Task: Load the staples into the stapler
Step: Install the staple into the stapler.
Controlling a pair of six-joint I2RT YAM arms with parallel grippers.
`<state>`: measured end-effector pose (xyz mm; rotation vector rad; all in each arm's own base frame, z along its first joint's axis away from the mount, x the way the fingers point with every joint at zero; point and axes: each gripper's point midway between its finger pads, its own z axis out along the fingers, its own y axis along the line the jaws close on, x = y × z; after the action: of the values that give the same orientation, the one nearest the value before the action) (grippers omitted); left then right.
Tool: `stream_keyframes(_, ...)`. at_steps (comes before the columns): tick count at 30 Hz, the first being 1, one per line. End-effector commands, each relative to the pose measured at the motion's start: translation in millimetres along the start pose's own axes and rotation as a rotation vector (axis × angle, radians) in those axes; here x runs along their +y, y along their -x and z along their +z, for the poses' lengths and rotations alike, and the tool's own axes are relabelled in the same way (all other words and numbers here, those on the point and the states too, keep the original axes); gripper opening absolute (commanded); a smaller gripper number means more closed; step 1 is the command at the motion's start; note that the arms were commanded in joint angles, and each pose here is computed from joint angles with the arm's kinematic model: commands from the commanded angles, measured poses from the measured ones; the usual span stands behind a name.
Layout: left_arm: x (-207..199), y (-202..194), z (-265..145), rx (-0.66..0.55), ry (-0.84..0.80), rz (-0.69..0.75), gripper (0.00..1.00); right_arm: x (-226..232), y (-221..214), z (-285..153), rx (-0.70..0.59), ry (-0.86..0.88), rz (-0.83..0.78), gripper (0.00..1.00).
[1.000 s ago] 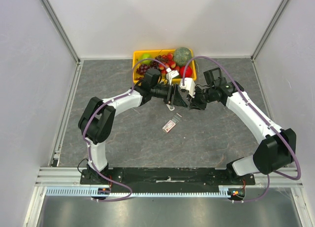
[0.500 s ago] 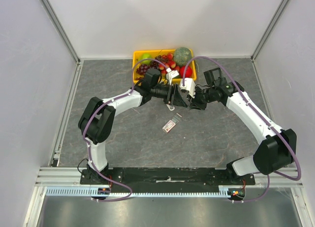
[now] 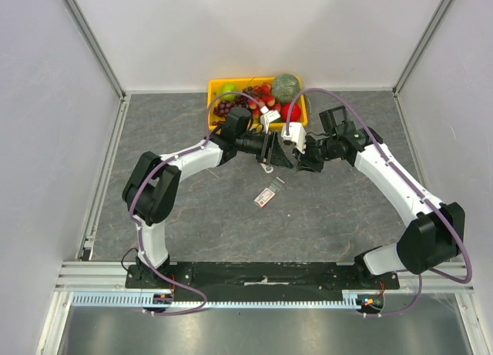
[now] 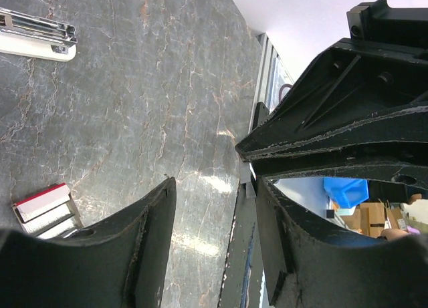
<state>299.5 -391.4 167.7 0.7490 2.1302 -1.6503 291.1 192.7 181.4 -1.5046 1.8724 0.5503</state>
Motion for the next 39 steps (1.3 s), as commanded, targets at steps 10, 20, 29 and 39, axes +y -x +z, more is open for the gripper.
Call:
stream_keyframes(10, 3, 13, -3, -0.025, 0.009, 0.036, 0.55, 6, 14, -10, -0.054, 0.009, -0.039, 0.08)
stream_keyframes(20, 4, 14, -4, -0.027, 0.008, 0.030, 0.51, 8, 14, -10, -0.053, 0.016, -0.042, 0.08)
stream_keyframes(29, 3, 18, -7, -0.038, 0.003, 0.030, 0.60, 6, 12, -7, -0.044, 0.016, -0.036, 0.08)
stream_keyframes(39, 2, 38, -30, -0.093, 0.006, 0.039, 0.71, -6, -2, 1, 0.005, 0.001, 0.051, 0.06)
